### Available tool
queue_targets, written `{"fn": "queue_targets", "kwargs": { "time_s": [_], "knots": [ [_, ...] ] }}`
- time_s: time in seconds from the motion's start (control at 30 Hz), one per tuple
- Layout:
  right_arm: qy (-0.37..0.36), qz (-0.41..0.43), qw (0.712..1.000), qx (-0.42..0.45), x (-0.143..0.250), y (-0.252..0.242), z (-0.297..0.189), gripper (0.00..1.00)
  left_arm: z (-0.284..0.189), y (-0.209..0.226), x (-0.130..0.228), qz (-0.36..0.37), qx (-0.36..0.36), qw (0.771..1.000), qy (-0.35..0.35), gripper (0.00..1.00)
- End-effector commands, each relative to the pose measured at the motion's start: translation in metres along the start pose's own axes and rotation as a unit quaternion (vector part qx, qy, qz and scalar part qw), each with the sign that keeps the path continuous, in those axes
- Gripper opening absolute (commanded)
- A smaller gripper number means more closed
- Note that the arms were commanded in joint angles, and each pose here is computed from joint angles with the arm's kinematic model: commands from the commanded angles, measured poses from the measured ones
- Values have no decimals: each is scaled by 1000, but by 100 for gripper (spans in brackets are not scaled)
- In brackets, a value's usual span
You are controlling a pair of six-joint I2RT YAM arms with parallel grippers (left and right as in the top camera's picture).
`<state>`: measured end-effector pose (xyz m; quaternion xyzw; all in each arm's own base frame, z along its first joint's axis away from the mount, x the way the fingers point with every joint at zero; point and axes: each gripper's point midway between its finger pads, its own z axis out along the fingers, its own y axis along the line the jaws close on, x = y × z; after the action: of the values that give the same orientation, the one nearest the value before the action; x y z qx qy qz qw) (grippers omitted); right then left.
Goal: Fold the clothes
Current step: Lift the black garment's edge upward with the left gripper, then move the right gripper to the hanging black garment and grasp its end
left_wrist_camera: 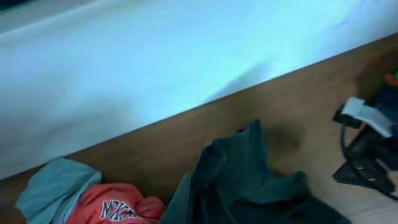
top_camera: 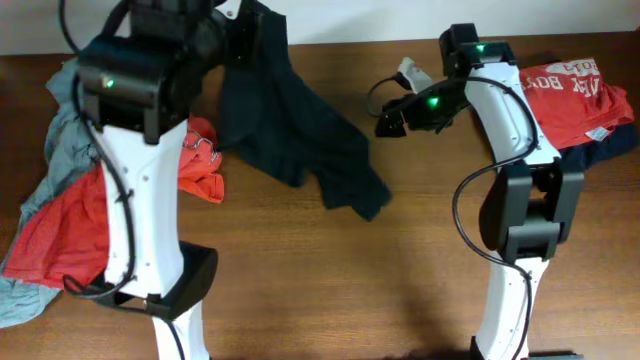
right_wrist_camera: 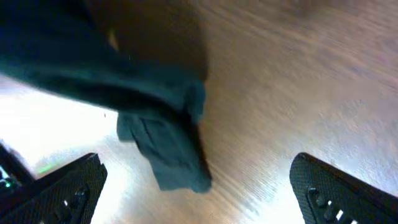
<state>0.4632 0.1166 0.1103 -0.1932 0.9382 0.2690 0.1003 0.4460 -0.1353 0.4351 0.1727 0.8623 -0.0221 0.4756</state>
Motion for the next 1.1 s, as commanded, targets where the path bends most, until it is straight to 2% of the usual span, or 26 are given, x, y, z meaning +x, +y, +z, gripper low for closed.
{"fn": "queue_targets", "kwargs": {
  "time_s": [0.0, 0.3, 0.53, 0.8, 1.07],
  "knots": [
    [-8, -67, 997, -39, -4, 34, 9, 98, -2, -1, -2, -3, 9, 1000, -6, 1],
    [-21, -186, 981, -47, -17, 67, 34, 98, -3, -1, 0, -2, 9, 1000, -2, 1],
    [-51, -247, 967, -35, -35, 67, 41, 98, -4, -1, 0, -2, 9, 1000, -2, 1],
    [-81, -275, 958, -25, -55, 56, 63, 99, -16, 0, -1, -3, 9, 1000, -7, 0],
    [-79, -277, 956, -59, -51, 56, 85, 99, -30, 2, -5, -3, 5, 1000, -20, 1]
  ]
}}
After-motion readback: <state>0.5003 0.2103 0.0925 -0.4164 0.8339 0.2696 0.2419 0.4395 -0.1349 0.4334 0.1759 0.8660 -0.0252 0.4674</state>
